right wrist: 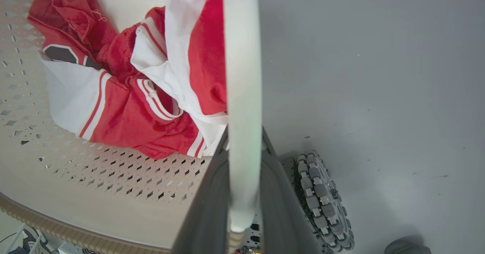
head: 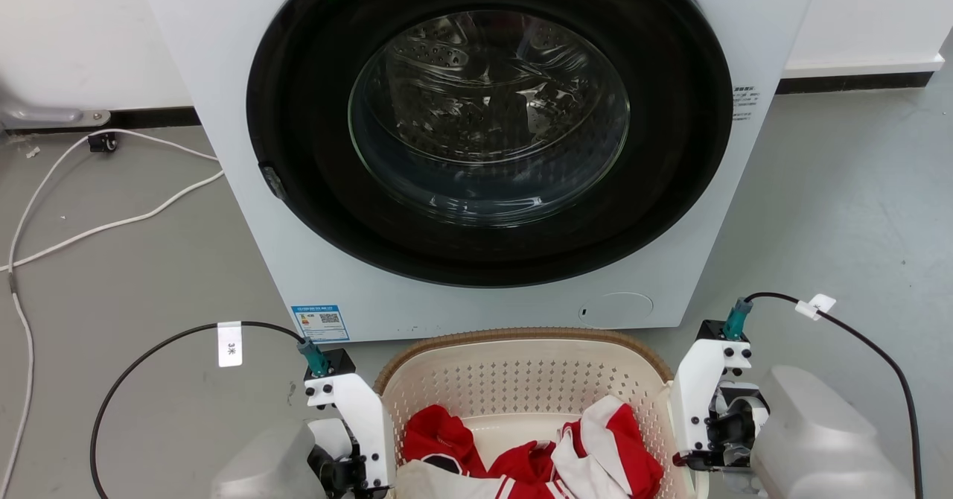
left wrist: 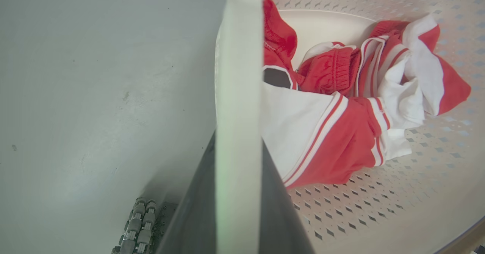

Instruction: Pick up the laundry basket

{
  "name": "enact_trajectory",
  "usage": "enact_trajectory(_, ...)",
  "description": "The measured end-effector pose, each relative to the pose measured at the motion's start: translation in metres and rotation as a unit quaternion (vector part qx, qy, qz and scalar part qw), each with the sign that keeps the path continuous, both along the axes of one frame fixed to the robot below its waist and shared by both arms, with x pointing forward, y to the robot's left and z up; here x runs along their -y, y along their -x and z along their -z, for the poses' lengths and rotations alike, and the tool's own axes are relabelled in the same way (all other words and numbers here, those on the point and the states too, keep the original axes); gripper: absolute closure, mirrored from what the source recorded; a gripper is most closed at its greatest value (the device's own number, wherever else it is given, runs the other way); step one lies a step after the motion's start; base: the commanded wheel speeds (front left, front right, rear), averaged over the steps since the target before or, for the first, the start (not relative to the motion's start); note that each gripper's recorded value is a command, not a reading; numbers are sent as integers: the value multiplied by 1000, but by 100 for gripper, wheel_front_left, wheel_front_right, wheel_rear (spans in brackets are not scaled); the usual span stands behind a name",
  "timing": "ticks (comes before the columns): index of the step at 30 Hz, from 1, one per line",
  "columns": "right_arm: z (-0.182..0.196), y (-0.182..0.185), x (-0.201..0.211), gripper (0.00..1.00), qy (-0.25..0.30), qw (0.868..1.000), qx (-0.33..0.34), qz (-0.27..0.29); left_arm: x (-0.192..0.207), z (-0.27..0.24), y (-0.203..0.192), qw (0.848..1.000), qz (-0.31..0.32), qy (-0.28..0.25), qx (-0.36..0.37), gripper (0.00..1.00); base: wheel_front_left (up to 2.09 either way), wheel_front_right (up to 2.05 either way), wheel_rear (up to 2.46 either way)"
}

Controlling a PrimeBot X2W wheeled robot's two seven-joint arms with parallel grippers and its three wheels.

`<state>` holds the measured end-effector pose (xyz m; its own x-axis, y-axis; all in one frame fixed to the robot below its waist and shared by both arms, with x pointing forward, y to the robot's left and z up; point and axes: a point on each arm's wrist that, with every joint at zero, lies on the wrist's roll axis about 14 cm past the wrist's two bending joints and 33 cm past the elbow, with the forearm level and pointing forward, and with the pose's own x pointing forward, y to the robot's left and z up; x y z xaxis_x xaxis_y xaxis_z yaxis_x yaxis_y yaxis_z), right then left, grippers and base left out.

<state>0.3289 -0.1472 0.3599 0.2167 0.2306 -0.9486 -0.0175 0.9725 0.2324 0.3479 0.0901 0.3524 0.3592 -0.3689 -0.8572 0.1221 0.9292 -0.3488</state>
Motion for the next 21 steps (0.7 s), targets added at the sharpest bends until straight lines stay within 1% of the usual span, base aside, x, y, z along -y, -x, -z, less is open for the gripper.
enact_trajectory(21,2,4,1,100,-5,1000,-5,7,1,0,1,1000,4,-1,-1,100,0,0,0)
